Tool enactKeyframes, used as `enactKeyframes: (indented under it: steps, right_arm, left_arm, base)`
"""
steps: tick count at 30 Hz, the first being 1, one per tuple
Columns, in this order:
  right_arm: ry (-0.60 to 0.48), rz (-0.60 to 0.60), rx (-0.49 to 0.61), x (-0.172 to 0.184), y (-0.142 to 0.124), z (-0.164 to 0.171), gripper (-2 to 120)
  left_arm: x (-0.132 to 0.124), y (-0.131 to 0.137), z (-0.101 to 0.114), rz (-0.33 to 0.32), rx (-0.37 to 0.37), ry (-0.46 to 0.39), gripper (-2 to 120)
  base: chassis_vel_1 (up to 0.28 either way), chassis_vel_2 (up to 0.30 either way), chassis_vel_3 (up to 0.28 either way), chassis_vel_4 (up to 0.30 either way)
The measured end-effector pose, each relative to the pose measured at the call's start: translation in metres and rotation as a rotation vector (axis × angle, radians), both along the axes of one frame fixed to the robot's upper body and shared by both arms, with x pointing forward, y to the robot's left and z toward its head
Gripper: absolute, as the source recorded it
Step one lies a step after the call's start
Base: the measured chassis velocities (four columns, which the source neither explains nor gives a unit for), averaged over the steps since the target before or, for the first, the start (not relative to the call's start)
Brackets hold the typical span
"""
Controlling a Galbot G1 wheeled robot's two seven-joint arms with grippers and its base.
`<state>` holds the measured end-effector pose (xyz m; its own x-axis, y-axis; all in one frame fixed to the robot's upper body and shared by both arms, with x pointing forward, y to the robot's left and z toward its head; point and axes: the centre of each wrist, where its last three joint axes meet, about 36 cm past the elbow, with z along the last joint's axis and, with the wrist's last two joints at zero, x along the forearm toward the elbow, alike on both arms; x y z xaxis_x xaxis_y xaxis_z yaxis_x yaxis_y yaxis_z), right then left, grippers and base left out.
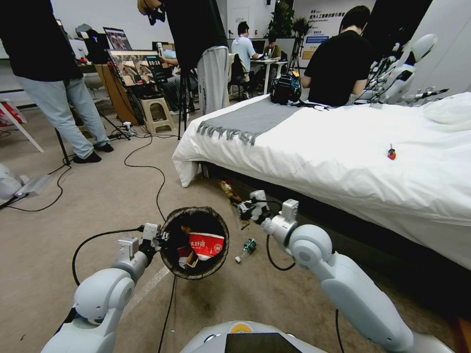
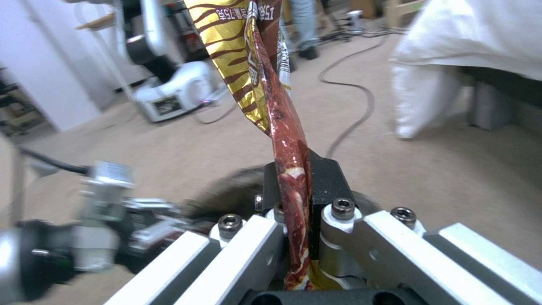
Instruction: Pick up the trash bin, then pick up the garbage from the floor and place it into the trash bin.
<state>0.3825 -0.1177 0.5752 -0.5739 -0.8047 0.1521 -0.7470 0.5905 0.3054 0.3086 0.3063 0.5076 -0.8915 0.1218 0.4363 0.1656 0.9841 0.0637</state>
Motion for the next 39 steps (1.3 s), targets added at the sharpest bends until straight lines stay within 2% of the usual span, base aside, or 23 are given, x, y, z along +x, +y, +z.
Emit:
enactKeyframes:
  steps: [8,14,23,24,25,29,33,36,37,39]
  right_arm:
    - [0.065,0.087,0.005,-0.012,0.030,0.006,0]
    - [0.110,0.085,-0.019,-0.020,0.053,-0.005,0]
    - [0.128,0.064,-0.061,-0.021,0.062,-0.010,2]
    - [0.128,0.059,-0.071,-0.021,0.061,-0.011,7]
    - [0.128,0.059,-0.071,-0.021,0.061,-0.011,7]
    - [0.120,0.030,-0.106,-0.019,0.061,-0.019,26]
    - [0.115,0.018,-0.118,-0.018,0.062,-0.023,34]
    - [0.102,-0.001,-0.134,-0.016,0.066,-0.028,50]
    - [0.102,-0.001,-0.134,-0.016,0.066,-0.028,50]
    - [0.093,-0.004,-0.142,-0.016,0.066,-0.030,59]
  left_arm:
    - [0.001,-0.001,0.000,0.002,-0.002,0.000,1]
    - [0.001,-0.001,-0.001,0.004,-0.005,0.001,1]
    - [0.001,-0.001,-0.002,0.005,-0.007,0.001,1]
    - [0.001,-0.001,-0.002,0.005,-0.006,0.001,1]
    - [0.001,-0.001,-0.002,0.005,-0.006,0.001,1]
    - [0.002,0.000,-0.001,0.005,-0.006,-0.001,1]
    - [0.002,-0.001,-0.001,0.004,-0.007,-0.001,1]
    - [0.002,-0.001,0.000,0.003,-0.008,-0.003,1]
    - [0.002,-0.001,0.000,0.003,-0.008,-0.003,1]
    - [0.002,-0.001,0.000,0.002,-0.009,-0.005,1]
  base:
    - [0.000,0.000,0.000,0.000]
    - [0.000,0.000,0.000,0.000]
    - [0.000,0.000,0.000,0.000]
    - [0.000,0.000,0.000,0.000]
    - [0.000,0.000,0.000,0.000]
    - [0.000,0.000,0.000,0.000]
    - [0.000,0.000,0.000,0.000]
    - [0.000,0.000,0.000,0.000]
    - [0.000,0.000,0.000,0.000]
    - [0.000,0.000,0.000,0.000]
